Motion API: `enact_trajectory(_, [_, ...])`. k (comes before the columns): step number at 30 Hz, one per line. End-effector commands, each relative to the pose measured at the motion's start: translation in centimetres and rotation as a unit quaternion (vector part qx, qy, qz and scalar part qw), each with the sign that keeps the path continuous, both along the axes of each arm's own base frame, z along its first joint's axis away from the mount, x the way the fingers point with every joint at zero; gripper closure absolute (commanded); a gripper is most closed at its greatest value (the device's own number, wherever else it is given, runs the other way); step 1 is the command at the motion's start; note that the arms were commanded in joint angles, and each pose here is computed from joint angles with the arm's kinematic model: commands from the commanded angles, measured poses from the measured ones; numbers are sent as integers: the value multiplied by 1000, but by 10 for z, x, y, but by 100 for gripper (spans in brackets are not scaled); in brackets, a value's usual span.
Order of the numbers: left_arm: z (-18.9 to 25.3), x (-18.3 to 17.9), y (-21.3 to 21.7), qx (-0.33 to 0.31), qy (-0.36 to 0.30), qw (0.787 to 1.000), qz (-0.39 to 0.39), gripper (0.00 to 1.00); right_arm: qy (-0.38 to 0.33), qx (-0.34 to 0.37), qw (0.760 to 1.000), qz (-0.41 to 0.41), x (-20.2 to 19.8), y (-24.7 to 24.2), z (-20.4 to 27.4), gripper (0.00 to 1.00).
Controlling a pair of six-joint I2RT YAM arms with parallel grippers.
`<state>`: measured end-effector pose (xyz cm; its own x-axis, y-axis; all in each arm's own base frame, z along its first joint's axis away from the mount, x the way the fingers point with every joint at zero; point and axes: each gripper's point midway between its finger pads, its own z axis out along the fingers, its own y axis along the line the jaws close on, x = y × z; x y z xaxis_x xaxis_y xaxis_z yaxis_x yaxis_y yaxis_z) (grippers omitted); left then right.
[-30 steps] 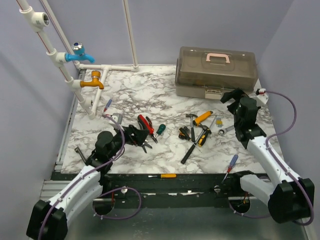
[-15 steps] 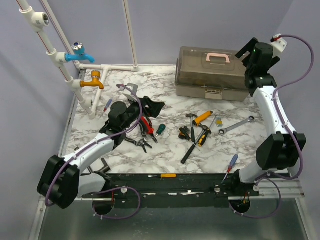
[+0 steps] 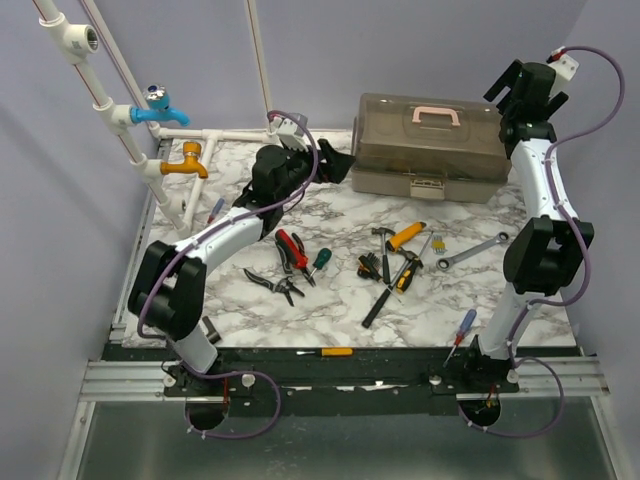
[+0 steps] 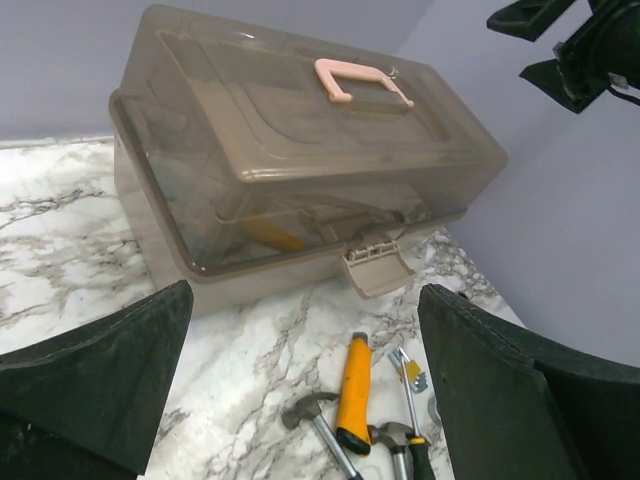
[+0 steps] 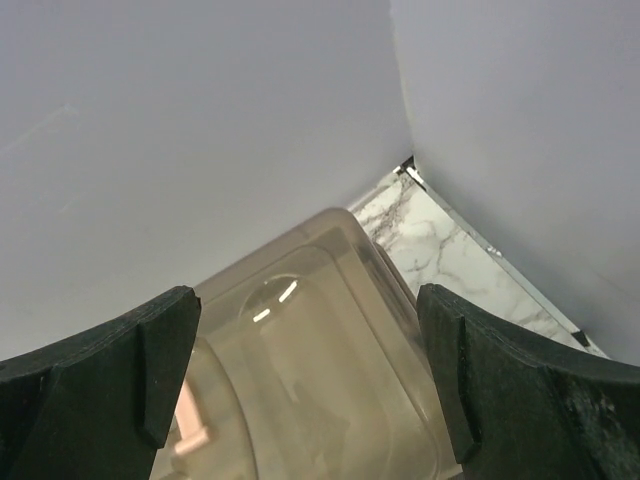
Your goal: Pack the tool kit
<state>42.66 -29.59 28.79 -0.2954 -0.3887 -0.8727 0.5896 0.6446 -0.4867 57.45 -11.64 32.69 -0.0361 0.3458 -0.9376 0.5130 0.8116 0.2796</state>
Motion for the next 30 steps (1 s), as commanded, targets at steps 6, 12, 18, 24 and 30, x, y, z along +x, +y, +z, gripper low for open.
enact_trajectory(6, [-2,81,-34,6,28,1000,-9,2,-6,18,1000,-13,-28,-20,-38,0])
enact_trajectory(12, [-3,122,-44,11,46,999,0,2,-6,93,995,23,-20,-39,-83,1])
enact_trajectory(18, [-9,147,-53,-2,56,998,-14,1,13,156,984,91,-12,-17,-116,2])
enact_trajectory(24, [-19,177,-49,-44,64,996,-35,2,16,231,959,162,-42,29,-139,5])
enact_trajectory(30, [-21,196,-56,-82,39,994,-67,4,38,270,951,148,-92,52,-163,8])
